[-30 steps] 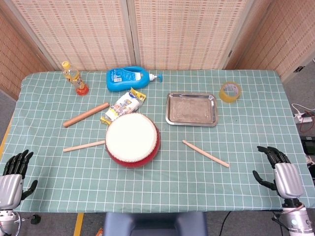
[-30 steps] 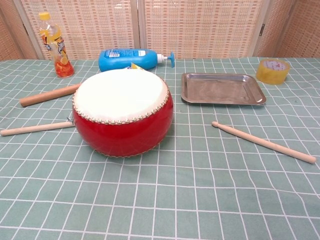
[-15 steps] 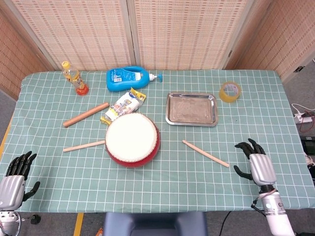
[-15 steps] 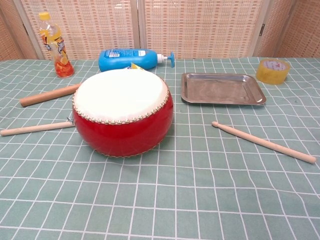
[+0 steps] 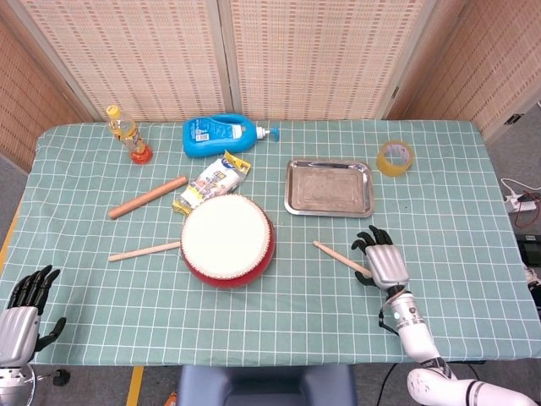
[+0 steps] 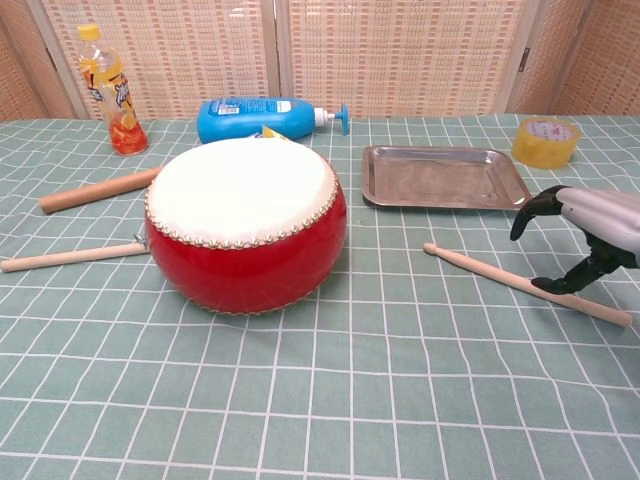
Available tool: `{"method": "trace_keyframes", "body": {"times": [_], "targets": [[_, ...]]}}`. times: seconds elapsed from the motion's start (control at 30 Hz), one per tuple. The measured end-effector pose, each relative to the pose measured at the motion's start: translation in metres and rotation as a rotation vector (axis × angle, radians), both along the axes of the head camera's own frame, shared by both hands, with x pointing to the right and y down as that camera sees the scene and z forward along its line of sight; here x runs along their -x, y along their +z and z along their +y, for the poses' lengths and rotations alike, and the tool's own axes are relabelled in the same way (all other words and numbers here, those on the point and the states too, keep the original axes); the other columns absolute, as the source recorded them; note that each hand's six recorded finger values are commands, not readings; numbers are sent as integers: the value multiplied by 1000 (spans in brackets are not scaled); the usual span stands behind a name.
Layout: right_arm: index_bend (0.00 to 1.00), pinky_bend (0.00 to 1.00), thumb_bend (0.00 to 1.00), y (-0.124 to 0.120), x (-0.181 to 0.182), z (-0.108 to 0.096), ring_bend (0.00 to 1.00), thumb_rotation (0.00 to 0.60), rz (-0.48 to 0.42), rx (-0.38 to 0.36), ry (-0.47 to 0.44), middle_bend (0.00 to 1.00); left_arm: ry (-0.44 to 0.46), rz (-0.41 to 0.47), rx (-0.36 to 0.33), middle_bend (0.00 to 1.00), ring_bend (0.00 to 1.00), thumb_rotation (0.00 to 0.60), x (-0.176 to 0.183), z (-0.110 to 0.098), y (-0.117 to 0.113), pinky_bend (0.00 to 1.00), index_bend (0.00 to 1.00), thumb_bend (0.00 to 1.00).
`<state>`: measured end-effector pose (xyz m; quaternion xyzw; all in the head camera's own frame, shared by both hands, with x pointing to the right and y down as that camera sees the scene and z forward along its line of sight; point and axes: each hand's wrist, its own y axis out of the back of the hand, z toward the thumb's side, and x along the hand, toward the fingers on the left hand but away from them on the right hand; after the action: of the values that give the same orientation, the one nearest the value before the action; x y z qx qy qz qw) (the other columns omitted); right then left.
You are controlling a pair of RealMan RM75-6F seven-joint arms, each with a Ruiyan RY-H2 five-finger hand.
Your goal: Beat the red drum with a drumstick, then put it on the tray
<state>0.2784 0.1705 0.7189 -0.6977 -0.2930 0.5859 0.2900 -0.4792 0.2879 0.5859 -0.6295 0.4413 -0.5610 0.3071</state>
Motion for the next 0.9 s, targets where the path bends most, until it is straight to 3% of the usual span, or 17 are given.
{"method": "trace_keyframes", "body": {"times": [0.2, 0.9], "targets": [[417, 82, 264, 18, 11, 5, 0, 599, -3, 46, -9, 154, -2, 1, 10, 0, 0, 600, 2, 1, 2, 0, 82, 274], [484, 82, 367, 34, 13, -1, 0, 599, -14, 70, 5, 154, -11, -5, 22, 0, 0, 600, 5, 1, 5, 0, 83, 277]]}}
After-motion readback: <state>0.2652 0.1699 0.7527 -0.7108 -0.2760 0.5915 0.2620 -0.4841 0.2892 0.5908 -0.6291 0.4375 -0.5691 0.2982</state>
